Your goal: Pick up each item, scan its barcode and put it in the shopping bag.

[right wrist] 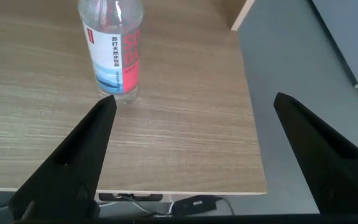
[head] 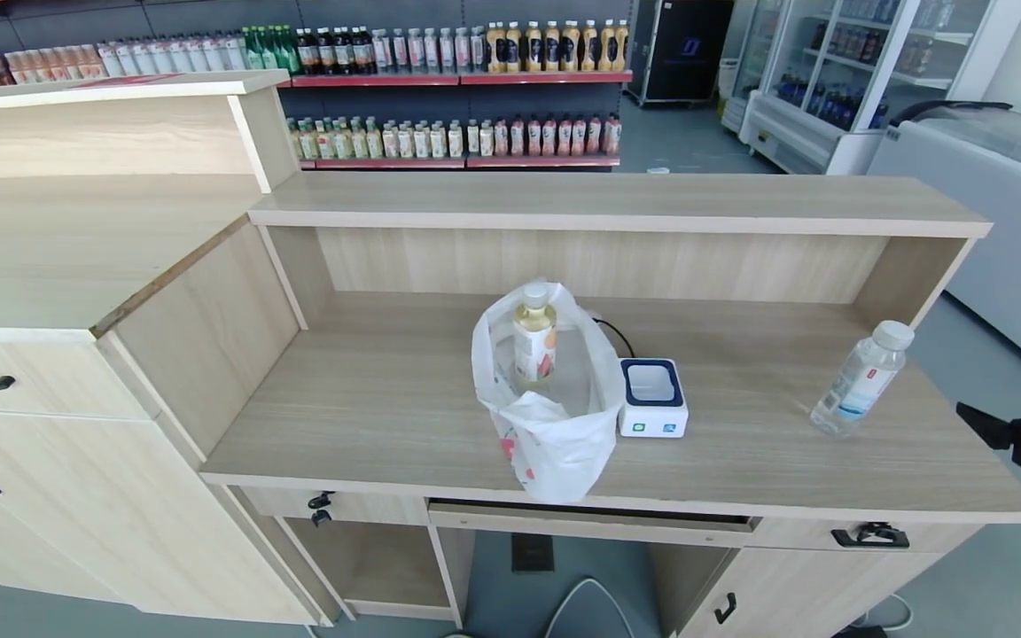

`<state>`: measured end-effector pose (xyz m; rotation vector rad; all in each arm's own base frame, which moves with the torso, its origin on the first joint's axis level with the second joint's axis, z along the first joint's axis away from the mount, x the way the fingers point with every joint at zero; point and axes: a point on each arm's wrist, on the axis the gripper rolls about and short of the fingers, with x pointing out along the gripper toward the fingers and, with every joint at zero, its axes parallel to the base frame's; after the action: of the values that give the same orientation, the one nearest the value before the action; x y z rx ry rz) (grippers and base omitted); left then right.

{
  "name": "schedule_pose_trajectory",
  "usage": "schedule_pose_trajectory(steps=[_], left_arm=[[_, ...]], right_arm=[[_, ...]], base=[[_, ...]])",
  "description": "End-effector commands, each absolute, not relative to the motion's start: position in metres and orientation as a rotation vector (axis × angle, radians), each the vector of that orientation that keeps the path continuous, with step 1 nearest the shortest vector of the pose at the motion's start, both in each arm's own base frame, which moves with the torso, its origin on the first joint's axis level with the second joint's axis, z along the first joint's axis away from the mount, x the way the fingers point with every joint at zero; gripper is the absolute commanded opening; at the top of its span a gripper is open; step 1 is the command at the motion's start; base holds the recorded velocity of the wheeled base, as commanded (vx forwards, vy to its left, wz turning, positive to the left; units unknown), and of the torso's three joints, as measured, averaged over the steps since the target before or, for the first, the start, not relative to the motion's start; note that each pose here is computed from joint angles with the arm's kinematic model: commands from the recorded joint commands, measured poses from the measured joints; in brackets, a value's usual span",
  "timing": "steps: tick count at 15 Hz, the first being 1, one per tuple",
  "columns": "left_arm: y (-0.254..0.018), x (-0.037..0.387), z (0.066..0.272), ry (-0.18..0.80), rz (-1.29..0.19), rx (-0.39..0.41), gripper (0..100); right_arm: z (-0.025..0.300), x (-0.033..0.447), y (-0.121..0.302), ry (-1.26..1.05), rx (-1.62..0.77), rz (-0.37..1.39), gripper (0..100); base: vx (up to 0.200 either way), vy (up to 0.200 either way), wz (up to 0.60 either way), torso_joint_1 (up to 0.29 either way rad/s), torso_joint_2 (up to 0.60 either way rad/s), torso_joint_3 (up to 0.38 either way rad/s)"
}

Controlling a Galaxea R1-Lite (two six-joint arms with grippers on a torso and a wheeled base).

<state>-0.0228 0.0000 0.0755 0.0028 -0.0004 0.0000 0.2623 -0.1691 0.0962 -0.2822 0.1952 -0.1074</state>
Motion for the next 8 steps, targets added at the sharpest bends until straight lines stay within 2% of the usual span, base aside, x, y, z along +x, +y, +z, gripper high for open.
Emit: schedule_pose_trajectory(steps=[1, 8], left_arm=[[0.0, -0.023, 0.075, 0.0, 0.0, 0.003, 100], [0.0, -0.023, 0.075, 0.0, 0.0, 0.003, 100]], right_arm=[[0.07, 0.276, -0.172, 0.22, -0.268, -0.084, 100], [0.056, 0.322, -0.165, 0.128, -0.304, 0.007, 100]], base=[[0.0, 0.0, 0.0, 0.0, 0.0, 0.0], [0.0, 0.0, 0.0, 0.0, 0.0, 0.0]])
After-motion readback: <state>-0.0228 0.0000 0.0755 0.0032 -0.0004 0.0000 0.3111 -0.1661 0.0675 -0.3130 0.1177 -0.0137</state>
